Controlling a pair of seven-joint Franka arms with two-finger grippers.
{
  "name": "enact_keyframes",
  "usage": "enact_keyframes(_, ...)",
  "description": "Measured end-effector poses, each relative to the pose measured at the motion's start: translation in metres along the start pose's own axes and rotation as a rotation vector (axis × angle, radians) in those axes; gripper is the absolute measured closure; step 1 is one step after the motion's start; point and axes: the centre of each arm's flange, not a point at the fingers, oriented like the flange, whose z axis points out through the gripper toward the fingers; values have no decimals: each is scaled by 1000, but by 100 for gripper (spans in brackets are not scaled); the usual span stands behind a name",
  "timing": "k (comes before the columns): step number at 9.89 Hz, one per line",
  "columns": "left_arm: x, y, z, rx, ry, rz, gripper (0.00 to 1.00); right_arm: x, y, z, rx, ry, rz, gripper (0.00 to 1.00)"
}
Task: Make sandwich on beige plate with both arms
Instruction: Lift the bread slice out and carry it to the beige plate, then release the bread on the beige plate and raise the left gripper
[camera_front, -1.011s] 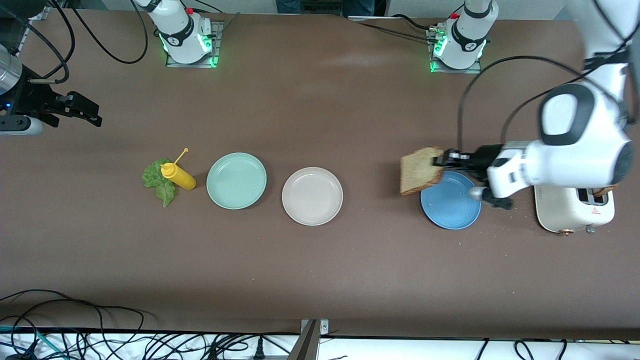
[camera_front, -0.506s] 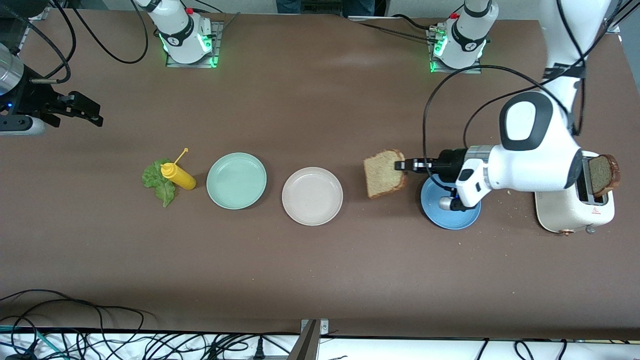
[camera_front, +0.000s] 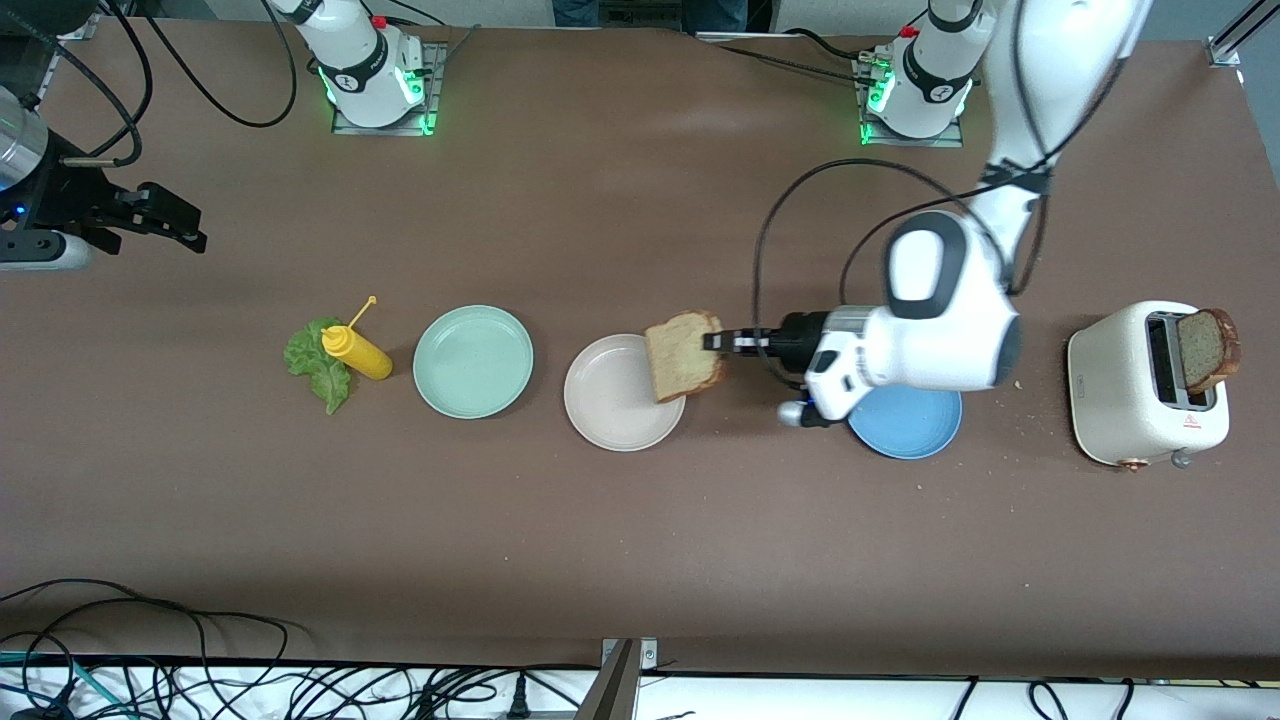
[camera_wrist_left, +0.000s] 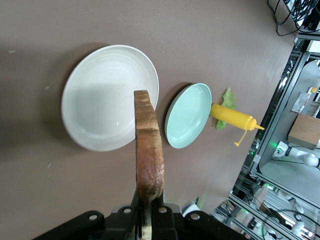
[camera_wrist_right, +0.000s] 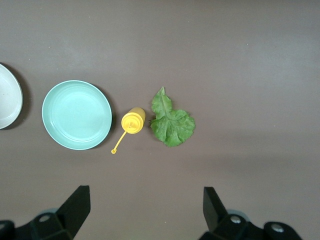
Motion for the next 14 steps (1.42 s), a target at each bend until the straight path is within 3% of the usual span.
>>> enact_keyframes(5, 4, -15, 92, 39, 83, 37, 92, 0, 0, 0, 0, 1, 0, 0)
enact_keyframes(9, -2, -14, 125, 42, 122, 36, 92, 0, 0, 0, 0, 1, 0, 0)
enact_keyframes(14, 4, -40, 144, 68, 115, 68, 91, 0, 0, 0, 0, 0, 0, 0)
